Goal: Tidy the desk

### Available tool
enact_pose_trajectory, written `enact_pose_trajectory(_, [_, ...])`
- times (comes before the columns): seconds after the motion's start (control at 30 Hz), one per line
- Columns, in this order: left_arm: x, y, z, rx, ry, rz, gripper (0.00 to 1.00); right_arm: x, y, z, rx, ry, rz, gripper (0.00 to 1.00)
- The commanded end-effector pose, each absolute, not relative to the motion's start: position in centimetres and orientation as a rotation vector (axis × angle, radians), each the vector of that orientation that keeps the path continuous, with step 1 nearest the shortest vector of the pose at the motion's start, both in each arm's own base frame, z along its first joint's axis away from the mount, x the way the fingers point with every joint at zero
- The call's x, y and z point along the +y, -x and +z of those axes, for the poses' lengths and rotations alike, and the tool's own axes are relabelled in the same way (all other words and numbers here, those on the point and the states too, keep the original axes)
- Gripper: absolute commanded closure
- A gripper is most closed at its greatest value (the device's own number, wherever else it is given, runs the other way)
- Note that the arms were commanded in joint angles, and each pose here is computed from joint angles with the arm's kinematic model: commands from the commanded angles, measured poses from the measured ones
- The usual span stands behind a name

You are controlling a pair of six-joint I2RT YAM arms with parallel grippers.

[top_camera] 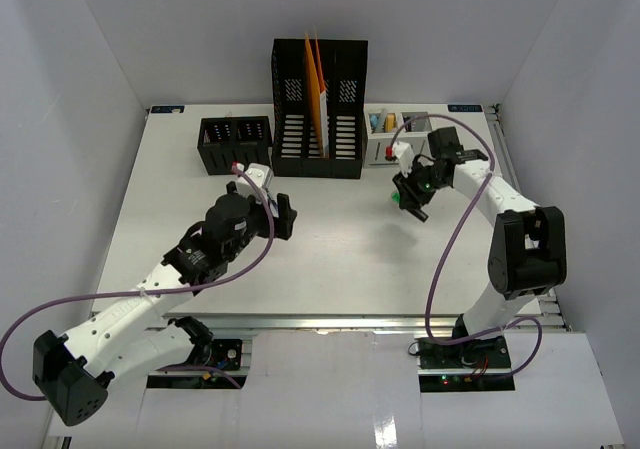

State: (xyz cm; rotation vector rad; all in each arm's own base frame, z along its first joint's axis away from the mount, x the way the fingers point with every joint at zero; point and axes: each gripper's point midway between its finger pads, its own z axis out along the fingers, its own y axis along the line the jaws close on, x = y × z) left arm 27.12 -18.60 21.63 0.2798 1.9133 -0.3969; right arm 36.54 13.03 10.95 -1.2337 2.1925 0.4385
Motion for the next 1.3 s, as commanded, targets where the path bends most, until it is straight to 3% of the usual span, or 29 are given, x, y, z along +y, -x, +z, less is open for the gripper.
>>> enact_pose_trajectory(0.0, [-16.4,-26.7,16.7,2.041,-0.317,-0.331,0.05,13.6,-43.7,21.9,1.893,1.057,0.350,0.92])
enact_pose_trajectory(0.23, [-15.9,-26.5,15.4,2.067,-0.294,-0.356,0.05,14.6,-49.5,28.8,1.500,0.818,0.302,0.92])
enact_pose_trajectory(0.43, [-15.3,-26.0,15.4,2.065,-0.259,-0.358,0.05,14.1,-52.1,30.6,1.235,0.649,0.245,0.92])
enact_pose_trajectory(0.6, [-14.4,-25.8,15.5,2.055,-0.225,-0.327,0.05,12.5,-55.8,30.1,1.269,0.529,0.318,0.92])
enact_pose_trajectory(0.9, [-14.0,-26.2,15.7,2.048,-0.181,-0.317,0.05,9.2,-57.8,30.7,1.268,0.404,0.357,0.92])
enact_pose_trajectory(1.27, [-13.8,-25.6,15.9,2.050,-0.105,-0.365,0.04,9.1,-59.5,24.4,1.373,0.339,0.421,0.84])
